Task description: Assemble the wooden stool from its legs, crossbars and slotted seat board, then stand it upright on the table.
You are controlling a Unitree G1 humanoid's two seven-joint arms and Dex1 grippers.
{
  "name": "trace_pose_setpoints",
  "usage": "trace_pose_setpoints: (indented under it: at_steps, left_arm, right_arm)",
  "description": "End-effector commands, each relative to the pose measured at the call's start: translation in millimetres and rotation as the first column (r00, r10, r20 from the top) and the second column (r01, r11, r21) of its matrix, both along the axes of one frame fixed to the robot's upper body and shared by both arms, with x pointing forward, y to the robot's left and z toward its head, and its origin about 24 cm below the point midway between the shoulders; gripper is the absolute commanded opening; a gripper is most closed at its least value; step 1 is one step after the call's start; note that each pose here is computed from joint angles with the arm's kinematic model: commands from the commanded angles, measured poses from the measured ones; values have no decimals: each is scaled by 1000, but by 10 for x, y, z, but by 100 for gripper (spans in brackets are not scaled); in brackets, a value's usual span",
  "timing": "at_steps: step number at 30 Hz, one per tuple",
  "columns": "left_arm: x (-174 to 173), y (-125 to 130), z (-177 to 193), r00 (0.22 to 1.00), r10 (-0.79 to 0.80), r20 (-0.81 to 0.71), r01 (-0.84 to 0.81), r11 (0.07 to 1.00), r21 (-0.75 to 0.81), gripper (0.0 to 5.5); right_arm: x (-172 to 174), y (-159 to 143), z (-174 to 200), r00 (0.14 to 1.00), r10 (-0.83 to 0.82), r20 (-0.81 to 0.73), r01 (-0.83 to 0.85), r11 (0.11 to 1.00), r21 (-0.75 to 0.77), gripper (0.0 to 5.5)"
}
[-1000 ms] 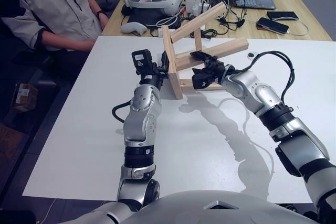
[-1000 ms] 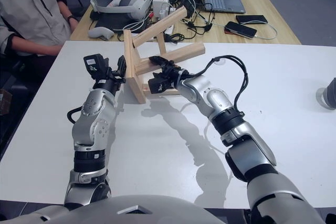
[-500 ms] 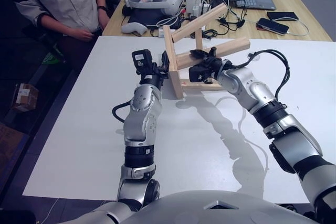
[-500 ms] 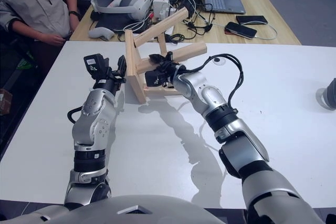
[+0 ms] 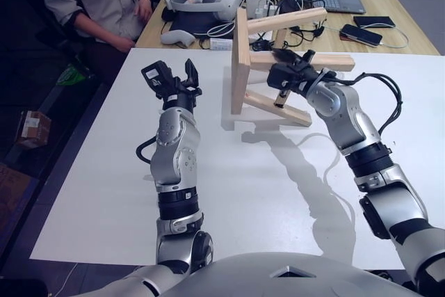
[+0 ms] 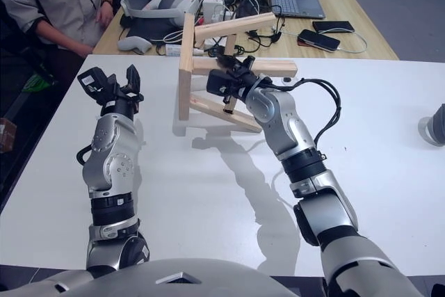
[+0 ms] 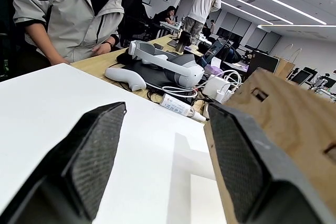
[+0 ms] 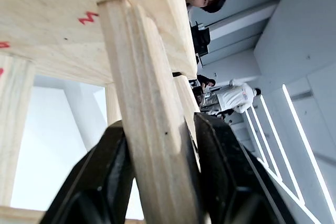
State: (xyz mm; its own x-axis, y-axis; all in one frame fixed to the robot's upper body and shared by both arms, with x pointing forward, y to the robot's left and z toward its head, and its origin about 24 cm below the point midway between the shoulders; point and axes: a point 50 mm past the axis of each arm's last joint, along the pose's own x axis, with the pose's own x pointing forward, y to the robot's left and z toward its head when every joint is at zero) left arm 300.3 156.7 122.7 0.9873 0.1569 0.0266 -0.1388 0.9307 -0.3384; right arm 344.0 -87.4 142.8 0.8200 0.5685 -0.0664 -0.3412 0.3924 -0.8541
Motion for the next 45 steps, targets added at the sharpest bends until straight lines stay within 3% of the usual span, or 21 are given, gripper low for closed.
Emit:
trace_pose_setpoints:
  at_steps: [1, 17, 27, 33, 35, 36, 41, 45]
  left_arm:
    - [6, 3, 43, 1000, -4, 7, 4, 1000, 8, 292]
    - [11, -42, 40, 1000, -15, 6, 15, 1000, 16, 292]
    - [7, -63, 38, 1000, -19, 5, 19, 1000, 16, 292]
    - [15, -88, 49, 999, -33, 5, 33, 999, 26, 292]
    - [9, -97, 48, 999, -39, 4, 39, 999, 34, 292]
    - [6, -106, 48, 999, -44, 5, 43, 998, 39, 292]
    - [-26, -206, 86, 993, -111, 25, 107, 985, 134, 292]
    - [-93, -308, 88, 985, -170, 27, 160, 960, 230, 292]
  right_arm:
    - [-74, 41, -210, 978, 4, -209, 42, 976, 215, 159]
    - [-72, 51, -189, 943, 1, -333, 132, 918, 375, 157]
    - [-66, 23, -205, 933, -11, -360, 163, 904, 396, 112]
    - [-36, -117, -279, 906, -93, -414, 281, 862, 422, 112]
    - [-27, -199, -310, 882, -131, -453, 353, 821, 449, 112]
    - [-32, -228, -313, 870, -132, -475, 381, 791, 479, 148]
    - [-163, -334, -209, 819, 35, -573, 483, 496, 722, 221]
    - [-461, -359, -136, 834, 82, -546, 467, 423, 777, 274]
